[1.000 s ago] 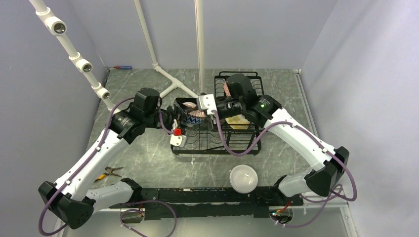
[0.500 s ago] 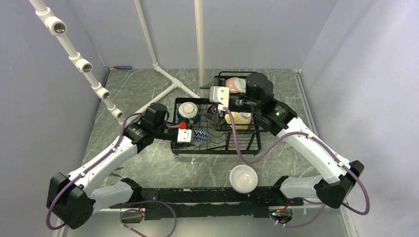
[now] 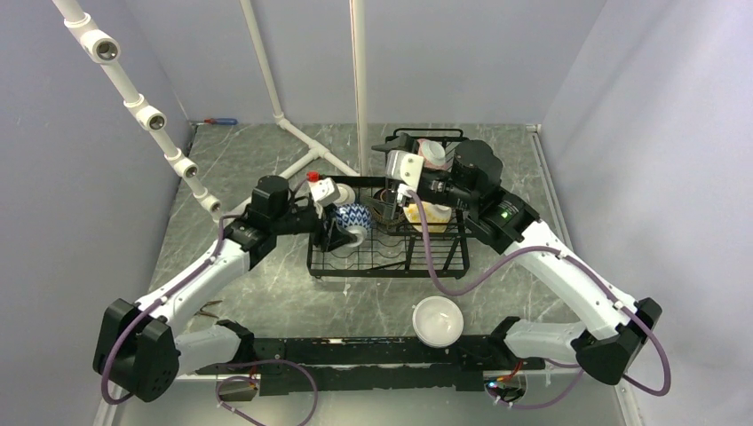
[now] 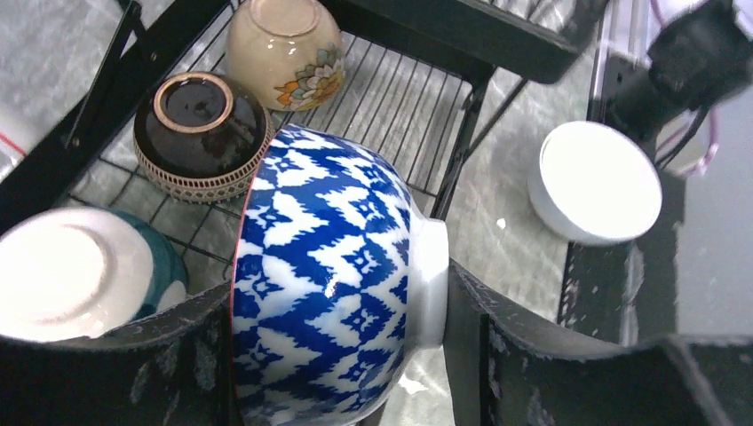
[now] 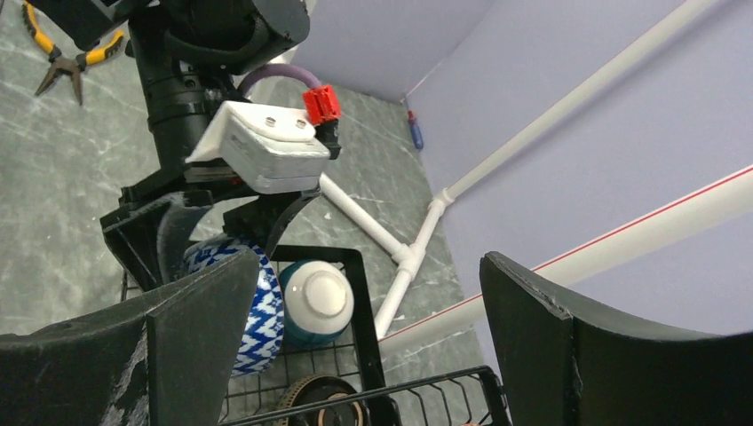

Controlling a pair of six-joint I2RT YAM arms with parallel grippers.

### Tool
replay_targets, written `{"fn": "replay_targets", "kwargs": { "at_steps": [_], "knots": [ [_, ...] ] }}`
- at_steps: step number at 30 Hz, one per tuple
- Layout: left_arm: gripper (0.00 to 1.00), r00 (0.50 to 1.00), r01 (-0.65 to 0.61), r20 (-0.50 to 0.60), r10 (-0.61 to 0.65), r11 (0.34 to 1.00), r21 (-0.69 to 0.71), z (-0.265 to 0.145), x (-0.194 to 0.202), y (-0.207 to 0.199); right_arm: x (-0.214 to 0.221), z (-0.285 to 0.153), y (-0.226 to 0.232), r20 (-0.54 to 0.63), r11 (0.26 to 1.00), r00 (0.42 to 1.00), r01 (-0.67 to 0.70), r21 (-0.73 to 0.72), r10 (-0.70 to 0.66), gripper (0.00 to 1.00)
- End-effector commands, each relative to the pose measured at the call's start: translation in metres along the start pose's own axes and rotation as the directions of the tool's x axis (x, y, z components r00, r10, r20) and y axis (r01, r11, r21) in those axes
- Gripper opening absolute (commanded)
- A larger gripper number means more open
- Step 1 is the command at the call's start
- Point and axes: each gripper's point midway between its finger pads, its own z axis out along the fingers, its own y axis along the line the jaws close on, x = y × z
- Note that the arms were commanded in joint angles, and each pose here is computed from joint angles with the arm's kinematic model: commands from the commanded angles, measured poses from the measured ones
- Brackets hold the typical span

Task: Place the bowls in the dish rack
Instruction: Turn the bowl upside down on the dish rack.

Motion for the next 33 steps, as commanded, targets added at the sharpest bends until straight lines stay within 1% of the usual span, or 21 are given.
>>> {"fn": "replay_targets", "kwargs": {
  "at_steps": [1, 4, 7, 10, 11, 14, 19, 22, 24, 28, 33],
  "knots": [
    [0.03, 0.972, 0.217, 0.103, -0.211, 0.975, -0.044, 0.000, -0.030, 0.008, -0.021, -0.009, -0.019, 0.062, 0.995, 0.998, 0.012, 0.097, -0.018, 1.00],
    [0.03, 0.927, 0.364, 0.122, -0.354, 0.929, -0.070, 0.003, -0.028, 0.012, -0.021, -0.009, -0.019, 0.066, 0.994, 0.998, 0.004, 0.105, -0.011, 1.00],
    [0.03, 0.866, 0.495, 0.126, -0.484, 0.865, -0.078, 0.007, -0.022, 0.014, -0.020, -0.008, -0.019, 0.071, 0.994, 0.997, -0.003, 0.107, -0.004, 1.00],
    [0.03, 0.793, 0.608, 0.114, -0.598, 0.789, -0.090, 0.012, -0.013, 0.016, -0.021, -0.008, -0.018, 0.078, 0.995, 0.997, -0.010, 0.103, 0.001, 1.00],
    [0.03, 0.771, 0.637, 0.105, -0.628, 0.766, -0.089, 0.014, -0.010, 0.016, -0.020, -0.007, -0.017, 0.078, 0.995, 0.997, -0.012, 0.101, 0.004, 1.00],
    [0.03, 0.724, 0.690, 0.068, -0.687, 0.719, -0.087, 0.020, -0.001, 0.016, -0.020, -0.007, -0.016, 0.080, 0.995, 0.997, -0.015, 0.095, 0.008, 1.00],
    [0.03, 0.652, 0.755, 0.050, -0.756, 0.643, -0.129, 0.027, 0.016, 0.023, -0.019, -0.008, -0.015, 0.078, 0.996, 0.997, -0.018, 0.092, 0.010, 1.00],
    [0.03, 0.628, 0.769, 0.040, -0.777, 0.612, -0.184, 0.030, 0.031, 0.029, -0.018, -0.008, -0.014, 0.074, 0.996, 0.997, -0.016, 0.091, 0.009, 1.00],
    [0.03, 0.623, 0.772, 0.031, -0.782, 0.609, -0.181, 0.033, 0.036, 0.030, -0.016, -0.008, -0.012, 0.073, 0.996, 0.997, -0.018, 0.089, 0.012, 1.00],
    [0.03, 0.621, 0.773, 0.023, -0.784, 0.607, -0.184, 0.039, 0.044, 0.035, -0.014, -0.007, -0.010, 0.067, 0.997, 0.998, -0.022, 0.078, 0.017, 1.00],
    [0.03, 0.624, 0.758, -0.024, -0.781, 0.612, -0.226, 0.043, 0.059, 0.040, -0.013, -0.007, -0.011, 0.064, 0.996, 0.998, -0.022, 0.082, 0.017, 1.00]
  ]
}}
